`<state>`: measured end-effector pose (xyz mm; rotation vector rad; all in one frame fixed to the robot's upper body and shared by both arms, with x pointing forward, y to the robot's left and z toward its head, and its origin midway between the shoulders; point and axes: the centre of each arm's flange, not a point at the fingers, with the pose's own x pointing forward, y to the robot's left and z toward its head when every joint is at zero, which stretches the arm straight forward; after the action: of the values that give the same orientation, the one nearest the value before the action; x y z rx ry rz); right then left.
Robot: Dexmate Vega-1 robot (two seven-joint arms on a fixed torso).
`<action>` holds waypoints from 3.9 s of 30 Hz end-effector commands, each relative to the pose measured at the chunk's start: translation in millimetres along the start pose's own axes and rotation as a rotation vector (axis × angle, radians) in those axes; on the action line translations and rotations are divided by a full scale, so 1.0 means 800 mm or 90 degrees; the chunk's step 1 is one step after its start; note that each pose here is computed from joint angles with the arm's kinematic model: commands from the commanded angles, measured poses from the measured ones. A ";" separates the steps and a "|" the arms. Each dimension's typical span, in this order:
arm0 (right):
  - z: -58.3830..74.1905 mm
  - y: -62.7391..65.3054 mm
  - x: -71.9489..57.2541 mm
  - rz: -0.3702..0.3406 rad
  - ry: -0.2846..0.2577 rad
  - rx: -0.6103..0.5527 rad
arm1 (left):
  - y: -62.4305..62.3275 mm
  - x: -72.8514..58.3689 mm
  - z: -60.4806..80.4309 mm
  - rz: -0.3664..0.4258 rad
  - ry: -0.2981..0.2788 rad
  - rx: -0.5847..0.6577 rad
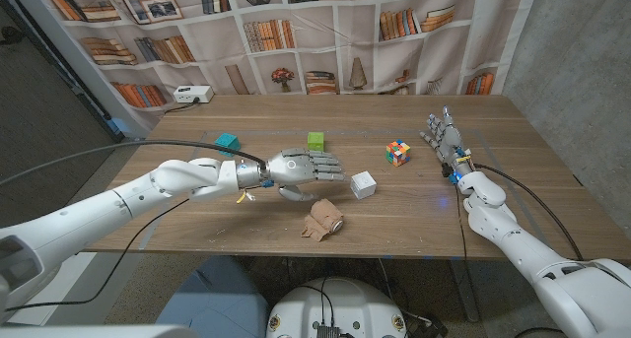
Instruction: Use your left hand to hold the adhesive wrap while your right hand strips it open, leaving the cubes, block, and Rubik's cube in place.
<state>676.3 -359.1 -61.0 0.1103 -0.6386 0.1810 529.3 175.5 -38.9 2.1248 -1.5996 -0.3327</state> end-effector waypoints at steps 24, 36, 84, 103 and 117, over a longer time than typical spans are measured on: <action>0.002 -0.006 -0.002 -0.007 0.003 -0.004 | -0.005 0.013 0.011 0.022 -0.023 -0.021; 0.000 -0.003 0.000 -0.004 0.003 -0.002 | 0.002 0.003 0.012 0.025 -0.019 -0.034; 0.007 0.008 -0.018 -0.010 0.002 -0.005 | 0.023 -0.031 0.047 0.041 -0.021 -0.048; 0.007 0.006 -0.028 -0.012 0.002 -0.006 | 0.022 -0.032 0.062 0.049 -0.017 -0.072; 0.005 0.009 -0.032 -0.008 0.006 -0.009 | 0.012 -0.034 0.074 0.043 -0.015 -0.092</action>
<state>654.1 -357.7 -71.4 0.1079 -0.6316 0.1599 485.9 187.1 -75.9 1.9795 -1.6256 -0.4164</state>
